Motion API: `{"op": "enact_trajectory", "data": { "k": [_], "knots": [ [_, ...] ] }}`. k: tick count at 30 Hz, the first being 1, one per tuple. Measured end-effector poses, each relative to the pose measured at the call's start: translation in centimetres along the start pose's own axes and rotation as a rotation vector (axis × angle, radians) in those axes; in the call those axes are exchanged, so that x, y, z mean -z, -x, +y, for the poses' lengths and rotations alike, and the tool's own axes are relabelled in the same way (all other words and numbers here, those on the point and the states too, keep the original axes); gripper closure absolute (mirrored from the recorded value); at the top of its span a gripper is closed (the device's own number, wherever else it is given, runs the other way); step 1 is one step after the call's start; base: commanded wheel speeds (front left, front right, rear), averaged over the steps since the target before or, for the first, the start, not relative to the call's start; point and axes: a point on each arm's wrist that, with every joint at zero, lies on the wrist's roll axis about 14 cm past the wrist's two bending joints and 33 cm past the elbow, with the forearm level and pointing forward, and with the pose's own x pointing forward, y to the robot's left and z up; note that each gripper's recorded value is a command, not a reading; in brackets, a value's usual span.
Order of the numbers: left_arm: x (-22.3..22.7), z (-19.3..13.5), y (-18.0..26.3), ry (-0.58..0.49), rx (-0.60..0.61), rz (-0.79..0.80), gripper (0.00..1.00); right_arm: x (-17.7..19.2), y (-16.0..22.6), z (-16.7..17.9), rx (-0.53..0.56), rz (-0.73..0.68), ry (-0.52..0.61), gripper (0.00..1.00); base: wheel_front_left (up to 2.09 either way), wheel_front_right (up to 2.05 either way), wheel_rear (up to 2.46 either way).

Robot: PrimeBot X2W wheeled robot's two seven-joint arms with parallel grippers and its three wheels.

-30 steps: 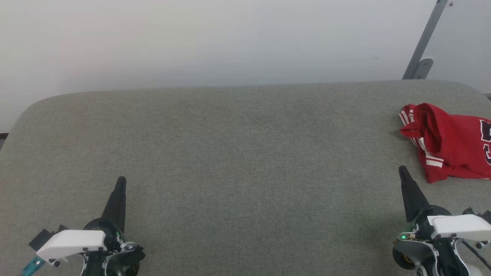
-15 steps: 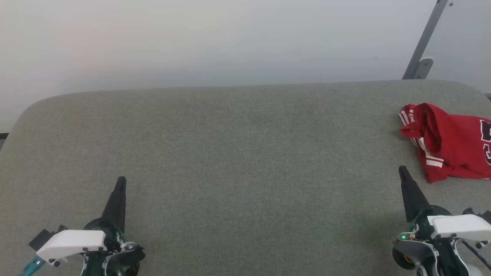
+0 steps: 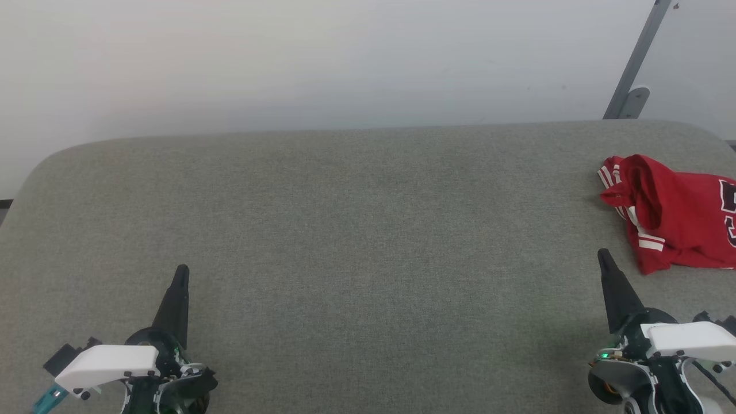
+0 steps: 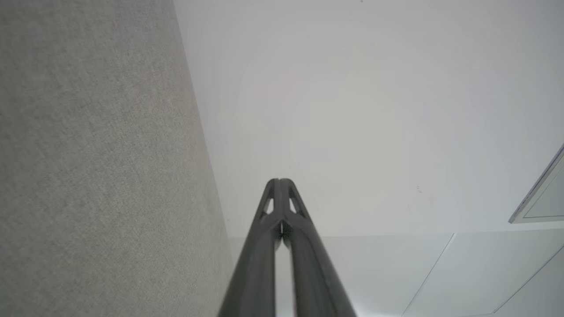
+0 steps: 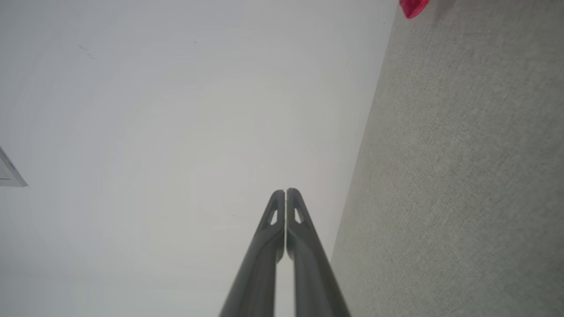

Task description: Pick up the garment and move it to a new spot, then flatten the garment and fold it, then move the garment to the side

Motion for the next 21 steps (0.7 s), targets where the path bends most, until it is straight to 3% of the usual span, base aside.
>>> {"op": "enact_trajectory", "data": {
  "k": [21],
  "knots": [
    [0.01, 0.0, 0.0, 0.001, 0.0, 0.0, 1.0, 0.02, 0.0, 0.0, 0.0, 0.001, 0.0, 1.0, 0.0, 0.0, 0.0]
  ]
}}
